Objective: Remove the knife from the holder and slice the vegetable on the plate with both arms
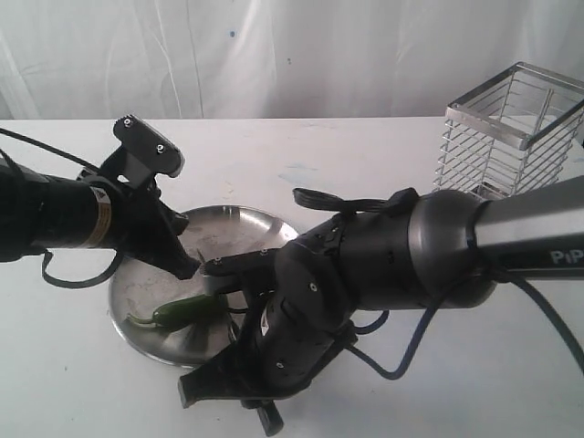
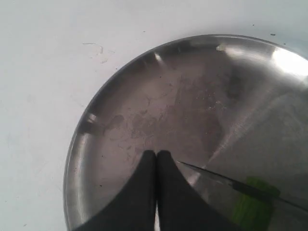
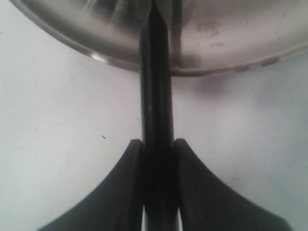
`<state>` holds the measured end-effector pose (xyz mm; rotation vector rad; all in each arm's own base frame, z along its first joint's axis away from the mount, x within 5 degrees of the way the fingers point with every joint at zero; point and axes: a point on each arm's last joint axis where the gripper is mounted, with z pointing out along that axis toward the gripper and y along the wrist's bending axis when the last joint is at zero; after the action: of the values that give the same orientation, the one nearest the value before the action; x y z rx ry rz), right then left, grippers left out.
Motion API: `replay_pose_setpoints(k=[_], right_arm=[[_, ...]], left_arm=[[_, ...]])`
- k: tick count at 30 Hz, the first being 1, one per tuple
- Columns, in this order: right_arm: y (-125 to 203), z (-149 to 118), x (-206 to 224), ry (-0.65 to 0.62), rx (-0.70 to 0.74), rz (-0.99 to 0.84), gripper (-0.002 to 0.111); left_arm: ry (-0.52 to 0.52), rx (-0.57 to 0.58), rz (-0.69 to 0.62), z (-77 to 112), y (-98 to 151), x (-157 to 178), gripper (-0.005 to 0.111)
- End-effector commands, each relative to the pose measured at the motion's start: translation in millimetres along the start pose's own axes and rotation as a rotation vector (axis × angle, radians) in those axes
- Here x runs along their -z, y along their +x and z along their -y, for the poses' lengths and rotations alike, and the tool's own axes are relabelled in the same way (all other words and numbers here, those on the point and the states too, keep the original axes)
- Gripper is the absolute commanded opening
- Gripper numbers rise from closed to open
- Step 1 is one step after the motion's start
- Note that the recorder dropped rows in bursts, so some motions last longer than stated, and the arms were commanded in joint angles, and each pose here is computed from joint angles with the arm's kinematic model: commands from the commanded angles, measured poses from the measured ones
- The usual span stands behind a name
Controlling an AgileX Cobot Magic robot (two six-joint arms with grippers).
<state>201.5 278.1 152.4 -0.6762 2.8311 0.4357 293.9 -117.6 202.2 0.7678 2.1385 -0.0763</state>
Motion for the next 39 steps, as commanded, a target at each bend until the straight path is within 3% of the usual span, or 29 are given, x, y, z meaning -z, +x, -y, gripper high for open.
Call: replay_pose_setpoints(k=[1, 9, 12, 17, 24, 39], right_arm=[[-6, -2, 1, -0.019, -0.039, 0.063, 0.000], [-3, -2, 1, -0.012, -0.077, 0.035, 0.000], [-2, -2, 1, -0.013, -0.087, 0.024, 0.000], [1, -2, 1, -0.013, -0.106, -0.011, 0.000], [1, -2, 1, -0.018, -0.117, -0.016, 0.000], [2, -3, 1, -0.024, -0.128, -0.019, 0.000]], left_arm=[[-0.011, -0.002, -0.003, -1.3, 1, 0, 0.000], [0.088, -0.110, -0.043, 9.0, 12, -16, 0.000], [0.047, -0.075, -0.055, 5.4, 13, -17, 0.000], [0.087, -0.076, -0.032, 9.3, 12, -19, 0.000], [0.053, -0.037, -0.033, 6.3, 12, -20, 0.000], [0.182, 0.000, 0.007, 19.0, 14, -39, 0.000]])
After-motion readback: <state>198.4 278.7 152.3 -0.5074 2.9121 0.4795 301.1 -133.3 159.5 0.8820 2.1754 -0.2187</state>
